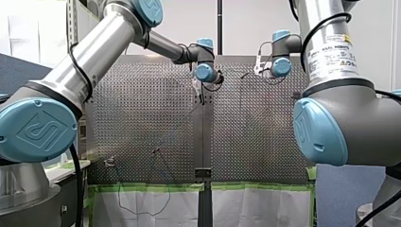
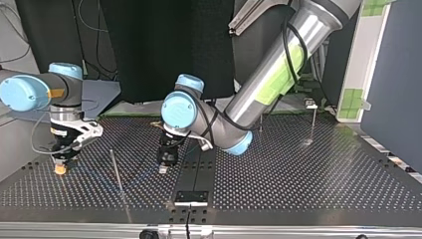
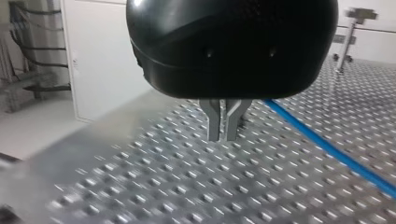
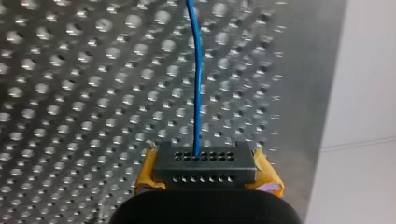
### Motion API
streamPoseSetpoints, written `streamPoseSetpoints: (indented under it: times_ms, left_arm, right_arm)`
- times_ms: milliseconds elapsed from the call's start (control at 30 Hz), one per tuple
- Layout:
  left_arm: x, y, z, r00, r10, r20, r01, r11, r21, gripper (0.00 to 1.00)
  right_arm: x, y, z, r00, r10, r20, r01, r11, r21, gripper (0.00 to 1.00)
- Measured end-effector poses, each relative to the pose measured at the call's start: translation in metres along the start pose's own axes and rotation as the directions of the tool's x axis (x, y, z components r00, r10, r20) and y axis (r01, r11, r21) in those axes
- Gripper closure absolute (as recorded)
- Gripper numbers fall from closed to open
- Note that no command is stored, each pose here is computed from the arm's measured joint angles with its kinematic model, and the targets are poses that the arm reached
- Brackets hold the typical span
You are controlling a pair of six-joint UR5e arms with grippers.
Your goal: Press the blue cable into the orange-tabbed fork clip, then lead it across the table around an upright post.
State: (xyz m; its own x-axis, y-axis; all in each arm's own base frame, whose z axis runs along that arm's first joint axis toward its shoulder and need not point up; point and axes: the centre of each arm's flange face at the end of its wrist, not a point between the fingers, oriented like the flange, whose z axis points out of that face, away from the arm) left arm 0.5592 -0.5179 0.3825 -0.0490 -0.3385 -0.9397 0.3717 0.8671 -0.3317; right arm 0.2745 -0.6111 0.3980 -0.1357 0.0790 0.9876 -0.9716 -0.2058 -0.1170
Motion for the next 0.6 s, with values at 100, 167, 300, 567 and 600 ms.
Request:
streamPoseSetpoints:
  times_ms: [100, 167, 300, 567, 600]
  left_arm:
    - [0.008, 0.005, 0.002, 1.0, 0.002, -0.009, -0.002, 1.0, -0.009, 1.0]
    - [0.01, 0.006, 0.003, 0.9999, 0.002, -0.01, -0.002, 0.9999, -0.014, 1.0]
    - [0.018, 0.01, 0.005, 0.9998, 0.003, -0.019, -0.003, 0.9998, -0.02, 1.0]
    - [0.044, 0.019, 0.01, 0.9988, 0.008, -0.049, -0.01, 0.9993, -0.035, 1.0]
    - [0.045, 0.019, 0.01, 0.9988, 0.008, -0.049, -0.009, 0.9993, -0.036, 1.0]
  right_arm:
    - [-0.011, 0.0, -0.001, 0.9998, -0.006, 0.018, 0.006, 1.0, 0.0, 1.0]
    - [-0.019, 0.001, -0.003, 0.9994, -0.009, 0.032, 0.009, 1.0, 0.0, 1.0]
    - [-0.039, 0.0, -0.008, 0.9979, -0.011, 0.065, 0.011, 0.9999, 0.008, 1.0]
    - [-0.069, -0.005, -0.01, 0.9934, -0.018, 0.113, 0.014, 0.9993, 0.035, 1.0]
    - [-0.073, -0.005, -0.011, 0.9927, -0.019, 0.119, 0.014, 0.9992, 0.036, 1.0]
